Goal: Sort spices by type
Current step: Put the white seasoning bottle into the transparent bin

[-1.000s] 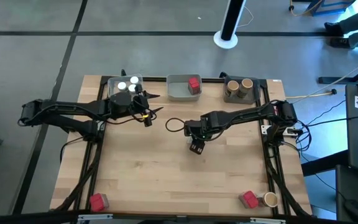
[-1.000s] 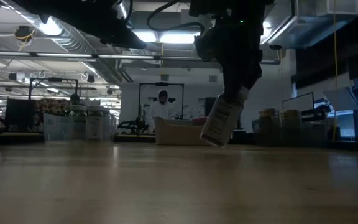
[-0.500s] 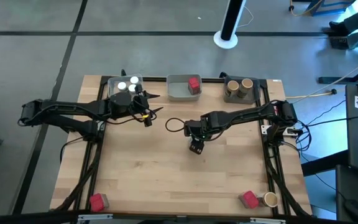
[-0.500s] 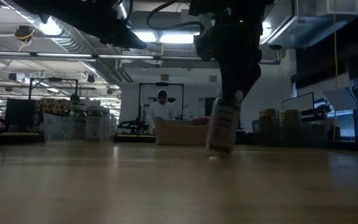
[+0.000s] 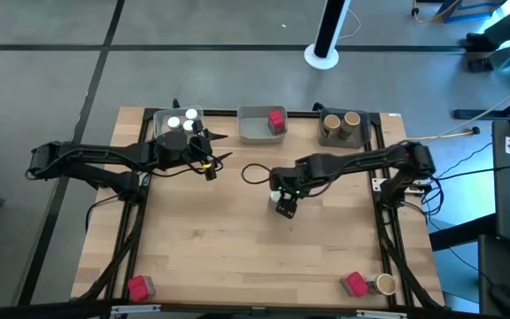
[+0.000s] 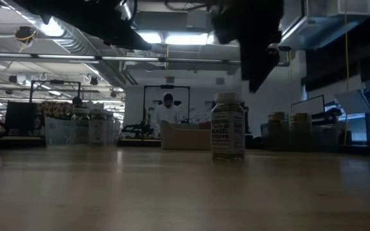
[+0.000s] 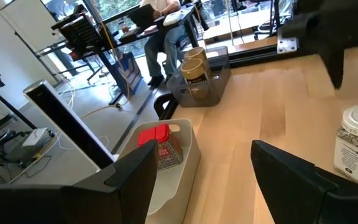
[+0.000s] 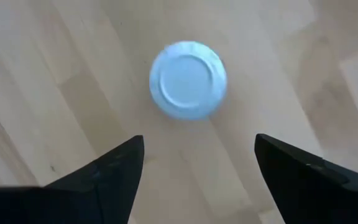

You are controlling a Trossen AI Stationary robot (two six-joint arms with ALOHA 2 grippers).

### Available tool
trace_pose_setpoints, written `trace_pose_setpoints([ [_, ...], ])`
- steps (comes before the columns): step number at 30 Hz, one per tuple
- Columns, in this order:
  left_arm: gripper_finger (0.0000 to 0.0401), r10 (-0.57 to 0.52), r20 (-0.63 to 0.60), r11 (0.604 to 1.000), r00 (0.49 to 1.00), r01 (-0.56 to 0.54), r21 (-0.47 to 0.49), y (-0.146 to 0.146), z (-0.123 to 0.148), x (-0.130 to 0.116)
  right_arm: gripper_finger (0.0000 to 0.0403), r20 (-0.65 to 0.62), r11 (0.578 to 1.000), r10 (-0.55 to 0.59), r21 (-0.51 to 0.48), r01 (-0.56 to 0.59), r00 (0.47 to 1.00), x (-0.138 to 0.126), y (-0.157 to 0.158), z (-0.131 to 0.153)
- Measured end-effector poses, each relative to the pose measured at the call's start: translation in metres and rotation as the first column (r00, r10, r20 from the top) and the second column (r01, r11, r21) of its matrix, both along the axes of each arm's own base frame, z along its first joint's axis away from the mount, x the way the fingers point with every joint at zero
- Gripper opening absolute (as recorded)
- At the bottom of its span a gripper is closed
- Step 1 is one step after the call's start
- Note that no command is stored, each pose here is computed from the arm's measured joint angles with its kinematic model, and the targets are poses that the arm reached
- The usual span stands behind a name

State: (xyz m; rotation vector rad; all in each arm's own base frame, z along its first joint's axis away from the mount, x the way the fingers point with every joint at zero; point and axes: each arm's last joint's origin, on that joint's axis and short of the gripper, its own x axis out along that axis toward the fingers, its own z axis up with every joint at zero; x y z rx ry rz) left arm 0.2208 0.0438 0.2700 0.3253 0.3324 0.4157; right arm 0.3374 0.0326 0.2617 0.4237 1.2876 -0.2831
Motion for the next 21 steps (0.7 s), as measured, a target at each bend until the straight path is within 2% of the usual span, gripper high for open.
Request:
trace_pose_setpoints([
  [6, 0.0244, 0.021, 0.021, 0.997, 1.0, -0.019, -0.076, 0.004, -0.003, 0.002, 0.0303, -0.013, 0.986, 0.078, -0.146, -0.079, 0.997, -0.028, 0.025, 0.023],
  [10, 0.0244, -0.121, 0.006, 0.987, 0.993, 0.121, -0.11, 0.001, -0.009, 0.009, 0.0303, 0.014, 0.974, 0.099, -0.204, -0.094, 0.995, -0.038, 0.038, 0.024],
  [15, 0.0244, -0.292, 0.062, 0.944, 0.955, 0.298, -0.143, -0.003, -0.01, 0.018, 0.0303, 0.042, 0.966, 0.09, -0.249, -0.077, 0.995, -0.054, 0.044, 0.007],
  [21, 0.0244, -0.352, 0.083, 0.918, 0.932, 0.361, -0.165, -0.004, -0.017, 0.029, 0.0303, 0.1, 0.966, 0.059, -0.258, -0.031, 0.993, -0.082, 0.034, -0.029],
])
